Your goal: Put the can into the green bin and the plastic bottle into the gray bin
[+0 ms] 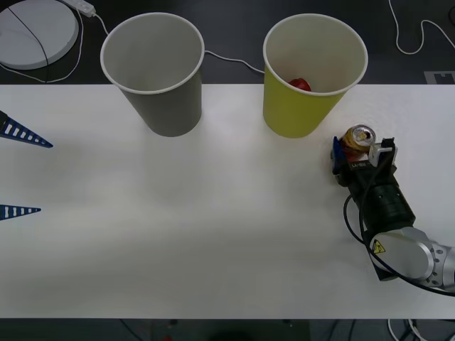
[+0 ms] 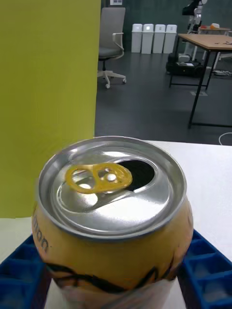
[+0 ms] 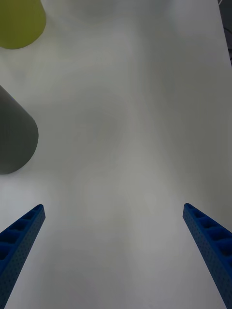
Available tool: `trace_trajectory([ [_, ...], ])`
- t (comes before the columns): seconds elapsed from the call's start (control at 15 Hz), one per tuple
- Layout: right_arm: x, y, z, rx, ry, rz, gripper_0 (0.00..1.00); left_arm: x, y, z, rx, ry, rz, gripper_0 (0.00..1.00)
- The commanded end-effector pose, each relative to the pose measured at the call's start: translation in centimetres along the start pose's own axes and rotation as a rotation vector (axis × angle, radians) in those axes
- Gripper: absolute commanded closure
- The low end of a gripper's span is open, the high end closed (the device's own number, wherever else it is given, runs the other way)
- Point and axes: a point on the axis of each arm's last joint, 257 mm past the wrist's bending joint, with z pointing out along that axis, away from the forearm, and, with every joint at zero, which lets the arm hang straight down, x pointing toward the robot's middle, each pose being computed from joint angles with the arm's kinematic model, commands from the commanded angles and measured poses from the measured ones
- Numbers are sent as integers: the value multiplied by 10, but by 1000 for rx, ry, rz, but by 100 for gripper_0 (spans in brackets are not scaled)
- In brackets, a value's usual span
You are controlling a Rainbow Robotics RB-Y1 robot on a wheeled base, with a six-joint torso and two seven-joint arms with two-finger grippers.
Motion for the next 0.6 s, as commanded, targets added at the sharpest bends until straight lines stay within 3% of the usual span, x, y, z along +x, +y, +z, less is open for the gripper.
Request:
trace_trajectory([
  [0.07,-1,1,1,-4,0,-2,100,0,0,0,0,0,0,0],
  [0.47,-2,-1,-2,-19,-3,-26,100,0,0,0,0,0,0,0],
  [0.6,-4,-3,-8,-59,17,-45,100,0,0,0,0,0,0,0],
])
